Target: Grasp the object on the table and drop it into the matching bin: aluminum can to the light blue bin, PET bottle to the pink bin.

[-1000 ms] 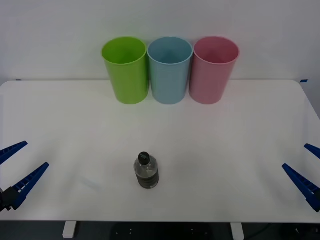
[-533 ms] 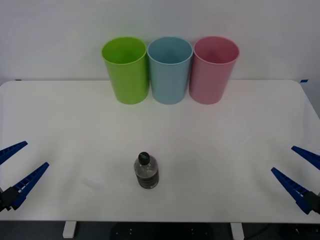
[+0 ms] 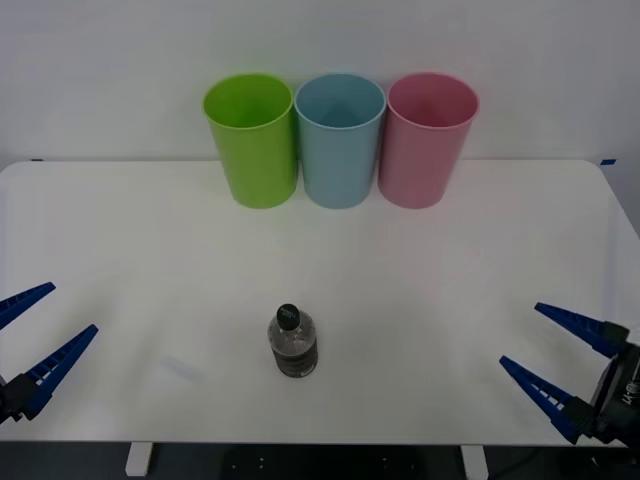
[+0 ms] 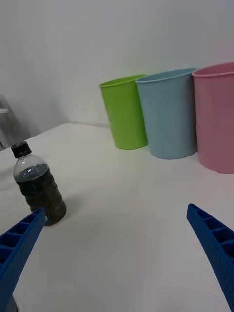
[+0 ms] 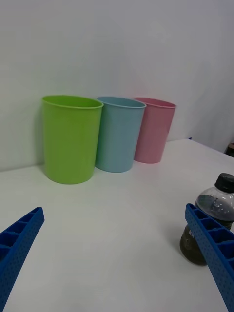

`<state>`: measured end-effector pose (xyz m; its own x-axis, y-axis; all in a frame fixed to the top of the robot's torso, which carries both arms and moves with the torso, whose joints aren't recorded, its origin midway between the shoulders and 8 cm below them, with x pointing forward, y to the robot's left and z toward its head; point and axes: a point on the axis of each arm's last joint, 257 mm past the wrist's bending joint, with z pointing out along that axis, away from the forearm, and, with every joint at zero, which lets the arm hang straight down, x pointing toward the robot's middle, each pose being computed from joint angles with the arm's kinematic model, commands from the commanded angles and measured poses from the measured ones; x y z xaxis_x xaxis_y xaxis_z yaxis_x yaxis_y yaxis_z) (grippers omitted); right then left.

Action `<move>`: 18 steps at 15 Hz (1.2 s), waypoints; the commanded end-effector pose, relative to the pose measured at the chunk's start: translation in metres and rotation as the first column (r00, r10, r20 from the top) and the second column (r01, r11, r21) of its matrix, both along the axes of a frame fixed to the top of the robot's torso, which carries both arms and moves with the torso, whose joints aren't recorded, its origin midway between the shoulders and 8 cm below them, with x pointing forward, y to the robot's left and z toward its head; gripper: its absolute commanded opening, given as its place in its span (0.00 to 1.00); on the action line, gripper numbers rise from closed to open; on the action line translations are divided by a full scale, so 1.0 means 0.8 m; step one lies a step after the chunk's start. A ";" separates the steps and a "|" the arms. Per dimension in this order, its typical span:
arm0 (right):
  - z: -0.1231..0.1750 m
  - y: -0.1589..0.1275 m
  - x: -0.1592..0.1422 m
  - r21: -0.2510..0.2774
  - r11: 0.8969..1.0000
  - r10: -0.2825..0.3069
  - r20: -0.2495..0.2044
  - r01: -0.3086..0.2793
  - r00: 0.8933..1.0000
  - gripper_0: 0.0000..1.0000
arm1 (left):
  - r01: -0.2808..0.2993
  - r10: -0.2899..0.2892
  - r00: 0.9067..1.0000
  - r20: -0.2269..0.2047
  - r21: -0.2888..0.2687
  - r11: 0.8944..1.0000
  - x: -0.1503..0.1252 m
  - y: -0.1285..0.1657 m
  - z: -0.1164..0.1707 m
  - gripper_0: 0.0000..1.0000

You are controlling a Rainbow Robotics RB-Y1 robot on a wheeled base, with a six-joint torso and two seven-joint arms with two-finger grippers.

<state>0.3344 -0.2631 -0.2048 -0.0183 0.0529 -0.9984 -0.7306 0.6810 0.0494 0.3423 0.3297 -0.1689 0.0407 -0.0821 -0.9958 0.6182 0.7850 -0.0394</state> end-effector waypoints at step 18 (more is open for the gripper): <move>-0.080 0.164 0.017 -0.163 0.956 0.260 0.076 -0.245 0.963 1.00 | 0.000 0.000 1.000 0.000 0.000 1.000 0.000 0.000 0.000 1.00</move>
